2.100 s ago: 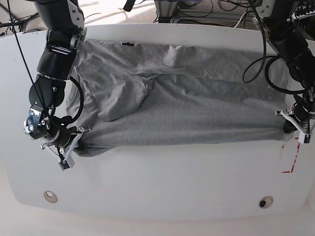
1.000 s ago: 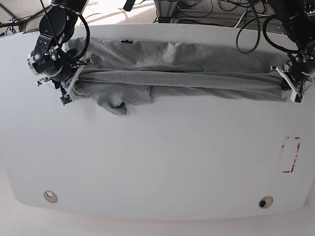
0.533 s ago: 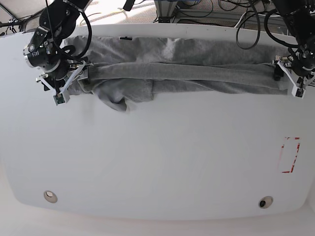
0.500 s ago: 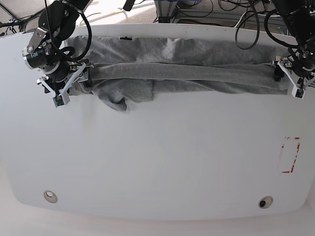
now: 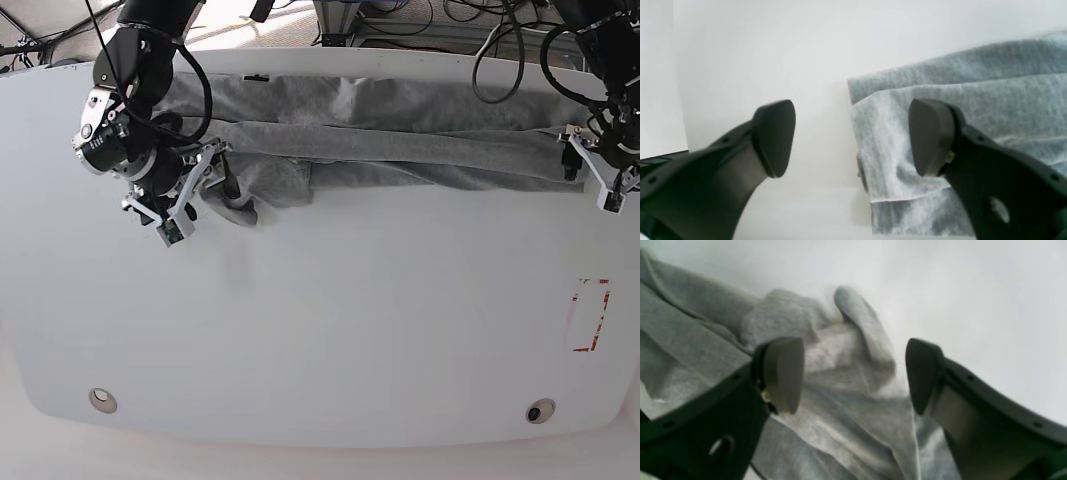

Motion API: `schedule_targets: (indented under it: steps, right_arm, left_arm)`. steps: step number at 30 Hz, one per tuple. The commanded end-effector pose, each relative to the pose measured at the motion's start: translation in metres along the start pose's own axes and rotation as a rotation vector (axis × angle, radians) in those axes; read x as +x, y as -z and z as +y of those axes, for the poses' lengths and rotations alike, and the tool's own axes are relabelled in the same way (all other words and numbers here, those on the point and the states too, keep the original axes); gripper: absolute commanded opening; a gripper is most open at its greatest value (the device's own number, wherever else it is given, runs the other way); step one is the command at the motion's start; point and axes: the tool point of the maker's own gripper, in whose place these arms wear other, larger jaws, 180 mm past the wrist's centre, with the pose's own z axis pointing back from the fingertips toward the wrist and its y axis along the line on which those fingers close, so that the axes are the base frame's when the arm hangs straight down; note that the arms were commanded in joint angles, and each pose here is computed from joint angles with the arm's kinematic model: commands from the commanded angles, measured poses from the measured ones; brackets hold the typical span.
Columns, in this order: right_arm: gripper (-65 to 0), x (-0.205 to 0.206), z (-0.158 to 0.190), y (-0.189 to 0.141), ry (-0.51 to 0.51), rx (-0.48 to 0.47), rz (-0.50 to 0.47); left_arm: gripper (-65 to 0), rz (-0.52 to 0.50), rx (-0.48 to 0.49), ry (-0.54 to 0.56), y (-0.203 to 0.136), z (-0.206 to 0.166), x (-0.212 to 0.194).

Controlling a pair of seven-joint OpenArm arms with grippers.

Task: Fold the T-shirt properly
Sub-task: 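Release the right gripper and tuck the loose fabric under the fold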

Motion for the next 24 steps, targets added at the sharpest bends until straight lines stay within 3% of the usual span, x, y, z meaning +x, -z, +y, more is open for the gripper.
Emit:
schedule_targets:
  steps: [1, 4, 14, 17, 21, 24]
  right_arm:
    - [-19.8, 0.021, 0.001, 0.010, -0.046, 0.003, -0.038]
    - [-19.8, 0.008, 0.000, 0.031, -0.068, 0.004, 0.045]
    - [-21.7, 0.002, -0.017, 0.071, -0.006, 0.042, 0.072]
    - [-34.2, -0.001, -0.021, 0.078, 0.016, 0.054, 0.082]
    - [-62.3, -0.005, -0.020, 0.080, 0.026, 0.061, 0.092]
    - [-65.0, 0.002, -0.023, 0.076, 0.022, 0.052, 0.070]
  left_arm:
    - [-16.4, -0.035, 0.023, 0.013, -0.005, 0.009, 0.012]
    - [-16.4, -0.033, 0.023, 0.013, -0.005, 0.009, 0.010]
    - [-16.5, -0.031, 0.024, 0.007, -0.004, 0.010, 0.010]
    - [-16.5, -0.033, 0.023, 0.013, -0.005, 0.009, 0.010]
    - [-16.5, -0.032, 0.023, 0.006, -0.004, 0.010, 0.009]
    - [-16.5, -0.033, 0.022, 0.009, -0.004, 0.009, 0.010]
